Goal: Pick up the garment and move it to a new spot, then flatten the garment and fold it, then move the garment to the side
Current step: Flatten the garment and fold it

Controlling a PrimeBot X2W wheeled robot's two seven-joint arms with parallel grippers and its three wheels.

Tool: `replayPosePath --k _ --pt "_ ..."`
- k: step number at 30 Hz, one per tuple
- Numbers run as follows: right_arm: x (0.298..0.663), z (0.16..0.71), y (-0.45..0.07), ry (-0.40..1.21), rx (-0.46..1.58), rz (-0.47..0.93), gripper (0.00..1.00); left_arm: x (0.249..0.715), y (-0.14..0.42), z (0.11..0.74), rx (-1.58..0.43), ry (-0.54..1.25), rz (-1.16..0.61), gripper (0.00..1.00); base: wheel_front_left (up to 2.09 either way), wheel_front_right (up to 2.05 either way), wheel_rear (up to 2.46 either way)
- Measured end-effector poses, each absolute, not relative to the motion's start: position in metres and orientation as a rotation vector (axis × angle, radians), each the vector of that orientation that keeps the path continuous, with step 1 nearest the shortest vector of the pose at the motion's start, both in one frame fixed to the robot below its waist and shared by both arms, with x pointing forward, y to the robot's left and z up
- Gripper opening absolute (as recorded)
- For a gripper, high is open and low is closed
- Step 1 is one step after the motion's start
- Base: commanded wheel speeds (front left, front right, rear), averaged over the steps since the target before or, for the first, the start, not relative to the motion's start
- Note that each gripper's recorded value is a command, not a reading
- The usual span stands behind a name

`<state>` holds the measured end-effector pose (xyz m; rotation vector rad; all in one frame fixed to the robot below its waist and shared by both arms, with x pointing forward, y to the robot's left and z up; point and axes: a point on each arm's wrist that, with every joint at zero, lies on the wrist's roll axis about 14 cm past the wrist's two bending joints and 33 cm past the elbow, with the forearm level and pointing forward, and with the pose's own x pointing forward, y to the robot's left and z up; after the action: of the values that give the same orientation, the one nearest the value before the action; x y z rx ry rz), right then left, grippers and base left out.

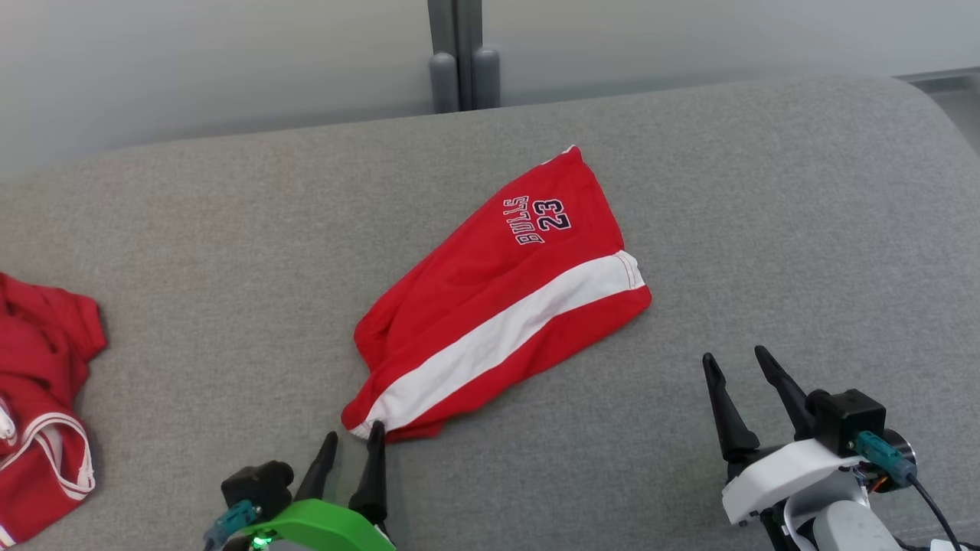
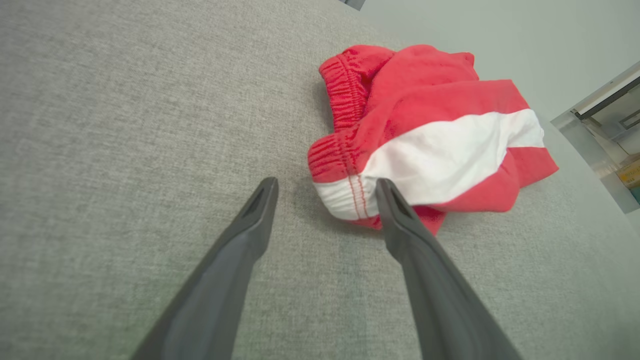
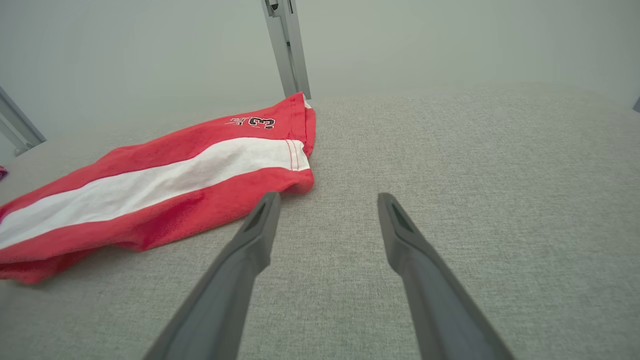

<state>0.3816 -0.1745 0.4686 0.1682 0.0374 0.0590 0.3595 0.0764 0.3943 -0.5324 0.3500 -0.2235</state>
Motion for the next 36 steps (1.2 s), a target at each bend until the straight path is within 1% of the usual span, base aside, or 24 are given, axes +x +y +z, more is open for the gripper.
replayPosePath --k 6,17,18,19,20,22,23,24,25,32,36 --pt "0.385 0.461 -0.18 0.057 0.159 0.043 1.0 0.358 0.053 0.385 -0.585 0.406 -0.27 1.0 0.0 0.0 0.0" --pt "0.392 0.461 -0.173 0.058 0.157 0.064 1.0 0.366 0.051 0.401 -0.62 0.354 -0.282 1.0 0.0 0.0 0.0" --pt "0.392 0.461 -0.173 0.059 0.157 0.066 1.0 0.365 0.05 0.402 -0.622 0.352 -0.284 0.98 0.0 0.0 0.0" --pt "0.393 0.46 -0.171 0.06 0.157 0.071 1.0 0.364 0.05 0.402 -0.623 0.351 -0.285 0.93 0.0 0.0 0.0" --pt "0.394 0.46 -0.169 0.06 0.158 0.076 1.0 0.363 0.049 0.403 -0.624 0.351 -0.289 0.81 0.0 0.0 0.0" --pt "0.398 0.461 -0.166 0.056 0.157 0.087 1.0 0.359 0.047 0.402 -0.629 0.359 -0.295 0.47 0.0 0.0 0.0" --pt "0.401 0.463 -0.163 0.052 0.153 0.096 1.0 0.358 0.047 0.401 -0.633 0.361 -0.292 0.35 0.0 0.0 0.0" --pt "0.404 0.464 -0.16 0.048 0.15 0.105 1.0 0.357 0.048 0.401 -0.638 0.363 -0.289 0.11 0.0 0.0 0.0" --pt "0.405 0.465 -0.158 0.047 0.149 0.112 1.0 0.355 0.048 0.4 -0.637 0.366 -0.29 0.0 0.0 0.0 0.0" --pt "0.43 0.466 -0.135 0.047 0.105 0.189 1.0 0.36 0.058 0.406 -0.622 0.337 -0.273 0.0 0.0 0.0 0.0" --pt "0.454 0.459 -0.126 0.077 0.077 0.222 1.0 0.365 0.06 0.413 -0.606 0.311 -0.282 0.0 0.0 0.0 0.0"
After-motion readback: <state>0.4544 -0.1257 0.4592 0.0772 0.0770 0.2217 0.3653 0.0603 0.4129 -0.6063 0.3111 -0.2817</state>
